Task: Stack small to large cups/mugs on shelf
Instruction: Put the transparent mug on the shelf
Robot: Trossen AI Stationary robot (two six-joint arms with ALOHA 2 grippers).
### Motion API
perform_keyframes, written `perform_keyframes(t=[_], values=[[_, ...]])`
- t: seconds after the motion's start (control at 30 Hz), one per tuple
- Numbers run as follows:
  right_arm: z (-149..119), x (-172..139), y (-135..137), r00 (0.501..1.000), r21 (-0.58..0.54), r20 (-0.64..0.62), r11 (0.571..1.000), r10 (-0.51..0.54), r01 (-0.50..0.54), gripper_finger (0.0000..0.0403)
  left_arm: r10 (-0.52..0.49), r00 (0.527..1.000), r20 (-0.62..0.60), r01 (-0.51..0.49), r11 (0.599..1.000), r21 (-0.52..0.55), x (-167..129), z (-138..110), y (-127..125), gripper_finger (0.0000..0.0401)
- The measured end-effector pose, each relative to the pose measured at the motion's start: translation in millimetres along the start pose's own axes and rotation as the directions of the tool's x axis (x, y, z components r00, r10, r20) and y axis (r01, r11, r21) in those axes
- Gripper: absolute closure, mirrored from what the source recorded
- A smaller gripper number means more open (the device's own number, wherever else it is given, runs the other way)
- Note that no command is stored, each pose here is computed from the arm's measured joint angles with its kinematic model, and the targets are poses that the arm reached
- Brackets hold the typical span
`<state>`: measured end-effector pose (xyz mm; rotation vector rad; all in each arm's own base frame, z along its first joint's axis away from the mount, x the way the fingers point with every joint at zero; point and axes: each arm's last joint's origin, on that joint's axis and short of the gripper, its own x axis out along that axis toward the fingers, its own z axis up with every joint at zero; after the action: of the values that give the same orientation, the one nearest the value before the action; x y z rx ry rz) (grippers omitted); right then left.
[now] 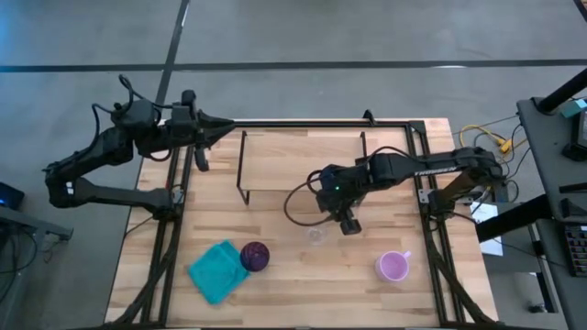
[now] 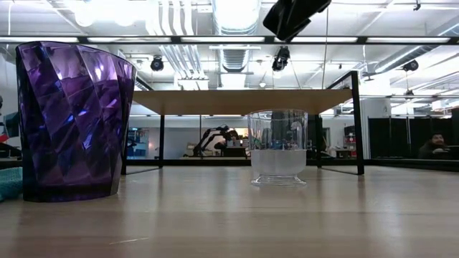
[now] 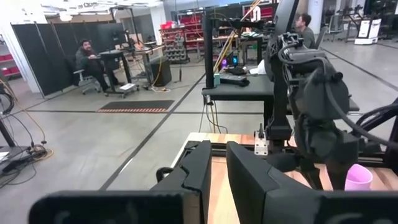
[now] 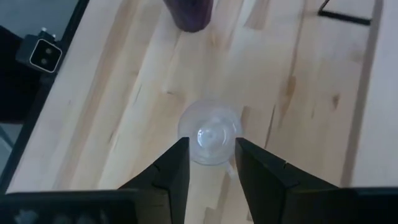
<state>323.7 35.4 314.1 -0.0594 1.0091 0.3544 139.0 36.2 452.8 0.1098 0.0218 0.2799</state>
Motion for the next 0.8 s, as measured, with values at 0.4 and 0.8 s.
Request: perform_keyframes(t=[0.4,0.8], values=[[2,32,8,0.995,0.082,-0.071,0.994,0.072,-0.066,0.0284,-0.010,0.998,-0.055,0.010,1.000,-0.002,0,-6,-1,0.0365],[10,83,35,0.988,0.098,-0.091,0.989,0.121,-0.112,0.0280,-0.005,1.000,-0.019,0.005,1.000,0.001,-8,-1,0,0.0365]])
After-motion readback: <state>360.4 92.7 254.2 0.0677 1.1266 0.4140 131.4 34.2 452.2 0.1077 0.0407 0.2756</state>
